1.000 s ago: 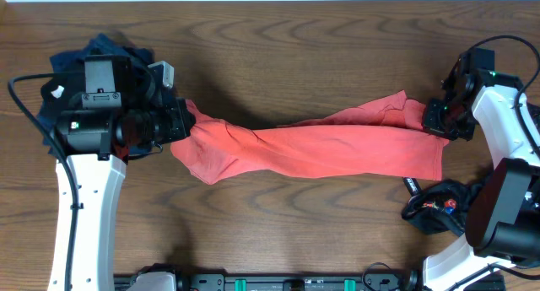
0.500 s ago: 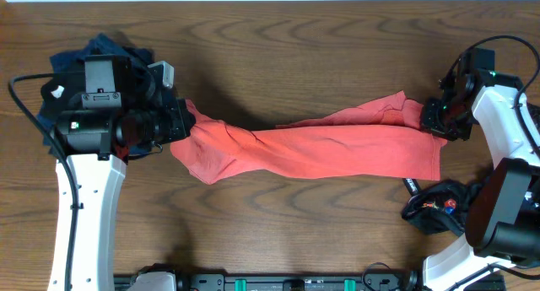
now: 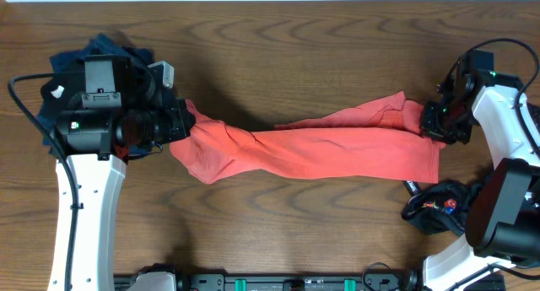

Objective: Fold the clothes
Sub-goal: 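Hold both shirt ends and pull grippers apart to stretch the shirt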

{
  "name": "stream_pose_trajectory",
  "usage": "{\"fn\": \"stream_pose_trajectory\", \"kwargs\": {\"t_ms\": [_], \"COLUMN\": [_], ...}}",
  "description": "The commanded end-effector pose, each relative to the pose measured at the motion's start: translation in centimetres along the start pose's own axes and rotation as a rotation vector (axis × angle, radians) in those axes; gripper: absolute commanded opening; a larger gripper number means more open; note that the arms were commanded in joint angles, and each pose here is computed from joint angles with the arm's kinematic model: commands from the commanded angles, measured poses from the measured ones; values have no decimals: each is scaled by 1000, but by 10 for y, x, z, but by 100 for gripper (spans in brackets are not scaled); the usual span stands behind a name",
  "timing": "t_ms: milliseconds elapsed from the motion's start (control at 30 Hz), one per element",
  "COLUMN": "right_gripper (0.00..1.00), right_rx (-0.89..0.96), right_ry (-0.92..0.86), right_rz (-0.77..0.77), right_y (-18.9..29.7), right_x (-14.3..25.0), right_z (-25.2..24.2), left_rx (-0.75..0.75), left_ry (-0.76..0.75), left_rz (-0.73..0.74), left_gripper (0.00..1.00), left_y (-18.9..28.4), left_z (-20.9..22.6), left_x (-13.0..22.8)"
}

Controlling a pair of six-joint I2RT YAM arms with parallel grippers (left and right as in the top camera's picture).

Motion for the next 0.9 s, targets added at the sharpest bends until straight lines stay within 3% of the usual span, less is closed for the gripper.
{"fn": "stream_pose_trajectory", "kwargs": {"t_ms": [0, 467, 767, 867], "right_gripper": [21, 19, 24, 16], "right_rx": [-6, -10, -12, -12], "right_ry": [-6, -34, -36, -36], "right_rz": [-30, 63, 93, 90], "right_y": [14, 14, 15, 15], "right_x": [1, 18, 23, 22], "right_z": [-2, -1, 0, 0], "left_rx": [3, 2, 2, 2], "left_ry": [-19, -18, -18, -18], "left_rz": [-6, -6, -6, -6], "left_gripper": [6, 6, 6, 6], "left_y": [1, 1, 1, 1], "left_z": [1, 1, 1, 1], "left_x": [-1, -1, -1, -1]}}
Point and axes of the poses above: each gripper's point midway between its finger pads, its own y axis back along the fingers, its own z axis along the line the jaws close on, x = y × z, the point moved 7 cm from there along y, back along the fingers, and after that the axes turned 12 degrees about y, right-handed, at the moved point
